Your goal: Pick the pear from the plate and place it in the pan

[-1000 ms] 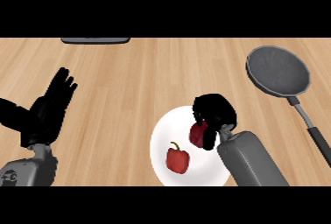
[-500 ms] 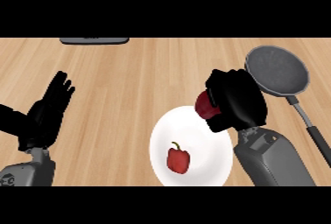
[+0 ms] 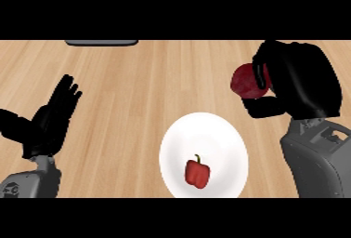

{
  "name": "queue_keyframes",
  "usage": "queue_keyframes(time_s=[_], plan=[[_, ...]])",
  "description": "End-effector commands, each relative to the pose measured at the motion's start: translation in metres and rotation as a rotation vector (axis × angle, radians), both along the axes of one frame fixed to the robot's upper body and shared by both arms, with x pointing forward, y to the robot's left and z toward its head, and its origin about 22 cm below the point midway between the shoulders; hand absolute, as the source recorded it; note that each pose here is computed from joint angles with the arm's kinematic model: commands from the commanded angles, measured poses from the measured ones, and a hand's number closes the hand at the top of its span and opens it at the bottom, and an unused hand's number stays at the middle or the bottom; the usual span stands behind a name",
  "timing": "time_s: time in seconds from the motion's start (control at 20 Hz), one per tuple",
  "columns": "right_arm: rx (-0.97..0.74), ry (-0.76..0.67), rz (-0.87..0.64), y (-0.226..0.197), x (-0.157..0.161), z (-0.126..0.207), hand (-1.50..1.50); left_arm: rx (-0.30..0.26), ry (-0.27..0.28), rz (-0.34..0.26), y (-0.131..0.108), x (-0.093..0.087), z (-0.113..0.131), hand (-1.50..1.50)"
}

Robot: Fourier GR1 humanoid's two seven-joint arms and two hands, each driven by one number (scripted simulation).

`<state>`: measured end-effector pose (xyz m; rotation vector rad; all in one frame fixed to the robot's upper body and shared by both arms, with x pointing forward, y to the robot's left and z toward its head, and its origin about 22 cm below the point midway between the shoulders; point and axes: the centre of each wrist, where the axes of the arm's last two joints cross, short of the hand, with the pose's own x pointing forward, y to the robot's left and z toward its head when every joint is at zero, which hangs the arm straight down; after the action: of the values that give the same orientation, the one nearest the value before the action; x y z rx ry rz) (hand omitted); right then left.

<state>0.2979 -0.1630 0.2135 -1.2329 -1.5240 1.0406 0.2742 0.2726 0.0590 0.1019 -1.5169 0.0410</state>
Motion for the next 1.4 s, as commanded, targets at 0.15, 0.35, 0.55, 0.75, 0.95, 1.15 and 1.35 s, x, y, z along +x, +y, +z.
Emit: queue_keyframes(time_s=[0.15,0.35,0.55,0.75,0.95,1.15,1.35], plan=[[0.072,-0.039,-0.129,-0.066,0.034,-0.003,1.50,-0.012,0.001,-0.013,-0.006,-0.008,0.002,0.00],[0.149,-0.084,-0.151,-0.119,0.050,0.013,1.50,-0.001,-0.005,-0.004,-0.002,0.013,0.013,0.00],[0.177,-0.083,-0.169,-0.140,0.078,-0.006,1.50,-0.003,-0.014,-0.019,0.014,0.004,0.000,0.00],[0.200,-0.069,-0.180,-0.191,0.090,-0.037,1.50,0.000,-0.008,-0.009,0.001,0.005,-0.008,0.00],[0.205,-0.059,-0.132,-0.221,0.099,-0.065,1.50,0.001,-0.012,-0.028,-0.015,0.007,0.005,0.00],[0.238,-0.024,-0.085,-0.213,0.114,-0.094,1.50,0.006,-0.020,-0.025,-0.019,0.013,-0.001,0.00],[0.209,0.014,-0.082,-0.226,0.114,-0.110,1.50,0.001,-0.014,-0.046,0.007,0.010,-0.001,0.00]])
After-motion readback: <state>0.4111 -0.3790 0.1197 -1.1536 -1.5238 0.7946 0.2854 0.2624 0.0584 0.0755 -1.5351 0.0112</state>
